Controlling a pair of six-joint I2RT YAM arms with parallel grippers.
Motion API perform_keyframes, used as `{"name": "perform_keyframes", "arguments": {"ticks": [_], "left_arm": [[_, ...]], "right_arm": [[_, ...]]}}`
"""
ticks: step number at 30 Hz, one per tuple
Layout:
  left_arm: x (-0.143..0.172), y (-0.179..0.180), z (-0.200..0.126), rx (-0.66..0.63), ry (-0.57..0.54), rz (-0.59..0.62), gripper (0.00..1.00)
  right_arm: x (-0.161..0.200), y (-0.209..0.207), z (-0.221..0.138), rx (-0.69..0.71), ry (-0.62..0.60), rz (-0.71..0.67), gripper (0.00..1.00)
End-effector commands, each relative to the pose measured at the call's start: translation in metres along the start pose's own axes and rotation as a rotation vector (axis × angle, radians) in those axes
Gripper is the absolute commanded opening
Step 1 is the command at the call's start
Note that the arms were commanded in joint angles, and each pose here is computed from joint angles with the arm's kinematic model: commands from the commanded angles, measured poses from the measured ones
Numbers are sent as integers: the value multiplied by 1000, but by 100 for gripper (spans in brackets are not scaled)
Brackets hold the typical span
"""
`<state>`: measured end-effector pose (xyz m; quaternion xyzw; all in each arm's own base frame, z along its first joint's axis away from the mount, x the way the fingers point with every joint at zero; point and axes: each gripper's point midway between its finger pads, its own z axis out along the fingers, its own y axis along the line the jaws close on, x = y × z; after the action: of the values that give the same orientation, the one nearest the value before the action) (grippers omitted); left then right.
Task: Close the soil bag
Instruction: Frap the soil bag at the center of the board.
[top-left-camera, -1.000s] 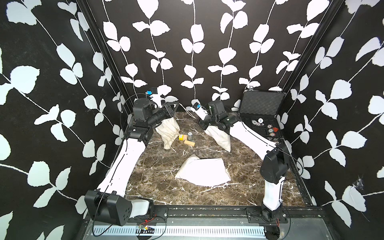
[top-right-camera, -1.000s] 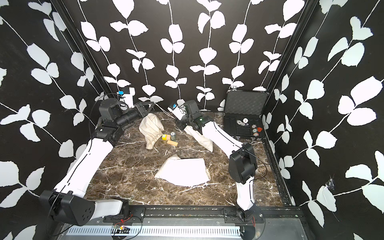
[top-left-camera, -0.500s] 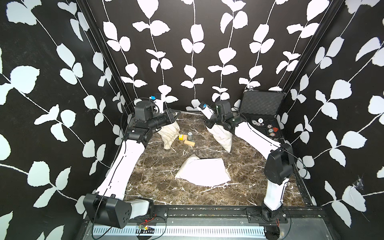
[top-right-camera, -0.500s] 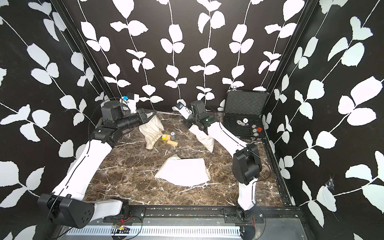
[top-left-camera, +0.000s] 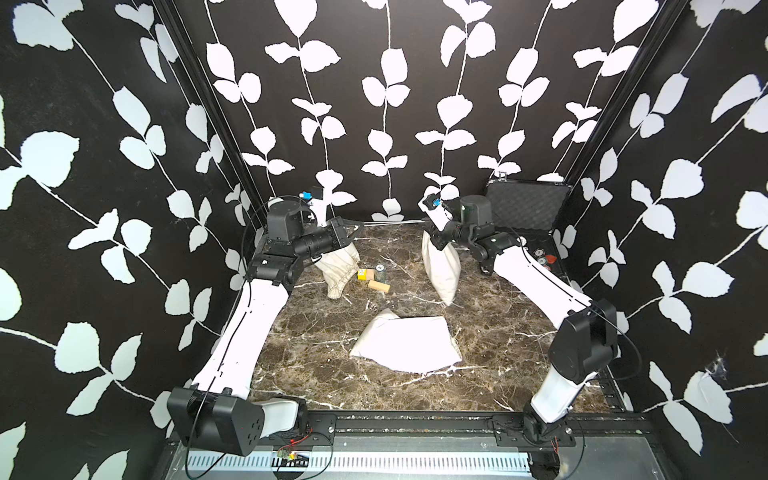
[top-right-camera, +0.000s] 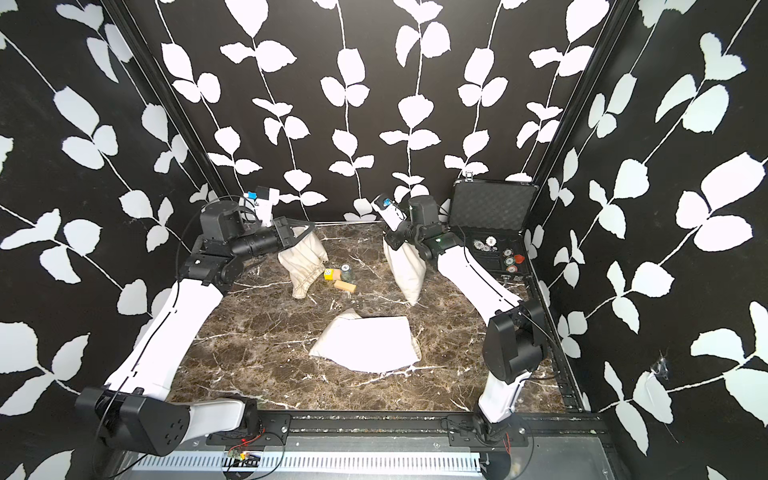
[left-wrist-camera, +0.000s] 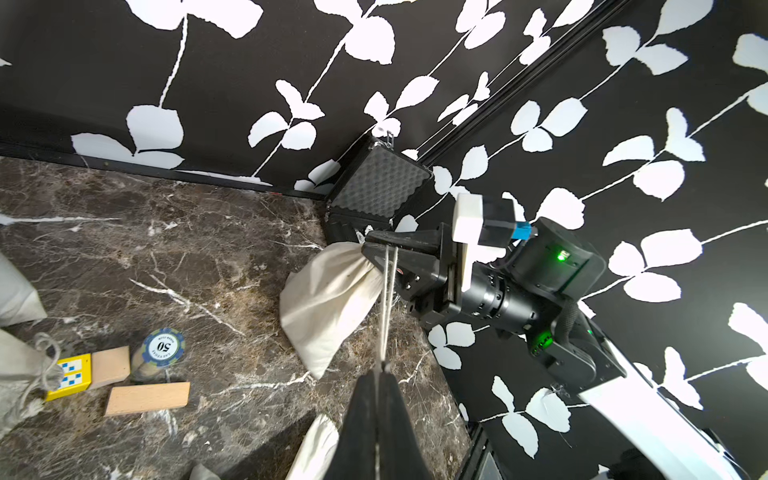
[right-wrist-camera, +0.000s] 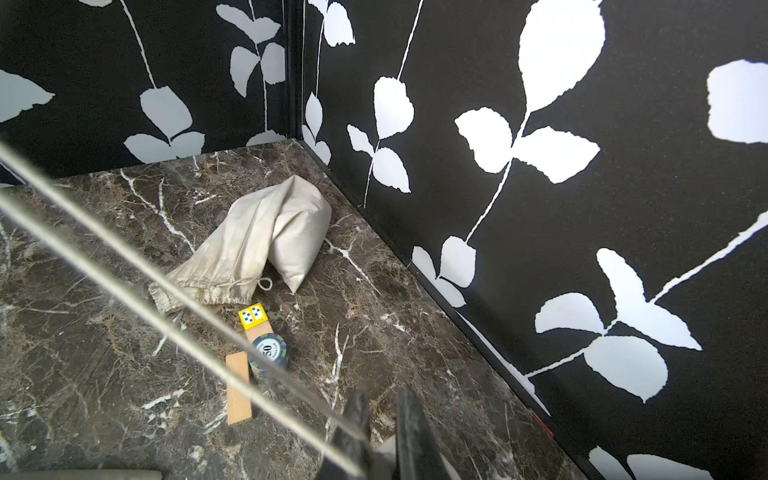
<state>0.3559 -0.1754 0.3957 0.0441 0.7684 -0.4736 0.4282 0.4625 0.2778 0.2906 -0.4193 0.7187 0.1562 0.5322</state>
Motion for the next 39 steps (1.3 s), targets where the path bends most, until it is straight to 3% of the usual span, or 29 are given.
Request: {"name": "perform_keyframes", "arguments": {"ticks": [1, 5, 9, 14, 18, 21, 25, 31, 32, 36, 39], "left_arm": [[-78, -65, -76, 45, -352, 219, 0], [-77, -58, -75, 15, -349, 225, 0], [-81, -48, -73, -7, -352, 210, 0], [-83, -33, -63, -87, -339, 254, 0], [-61, -22, -19, -130, -228, 298, 0], [-49, -4, 9, -147, -188, 270, 0], [-18, 41, 52, -257, -77, 271, 0], [34, 116, 98, -414, 79, 238, 0], [38, 119, 101, -430, 102, 251, 4], [58, 107, 95, -523, 202, 395, 41], [80, 91, 84, -587, 246, 528, 60]], "right_arm": [[218, -115, -51, 471, 649, 243, 15], [245, -121, -50, 518, 687, 263, 14], [235, -151, -66, 607, 639, 322, 14], [171, -188, -86, 675, 516, 287, 14], [116, -214, -100, 737, 417, 249, 12], [99, -227, -109, 791, 385, 238, 11], [115, -223, -100, 773, 395, 266, 13], [188, -188, -76, 671, 522, 350, 19], [189, -181, -77, 650, 522, 357, 25], [173, -148, -94, 545, 482, 384, 55], [159, -128, -118, 537, 430, 412, 79]]}}
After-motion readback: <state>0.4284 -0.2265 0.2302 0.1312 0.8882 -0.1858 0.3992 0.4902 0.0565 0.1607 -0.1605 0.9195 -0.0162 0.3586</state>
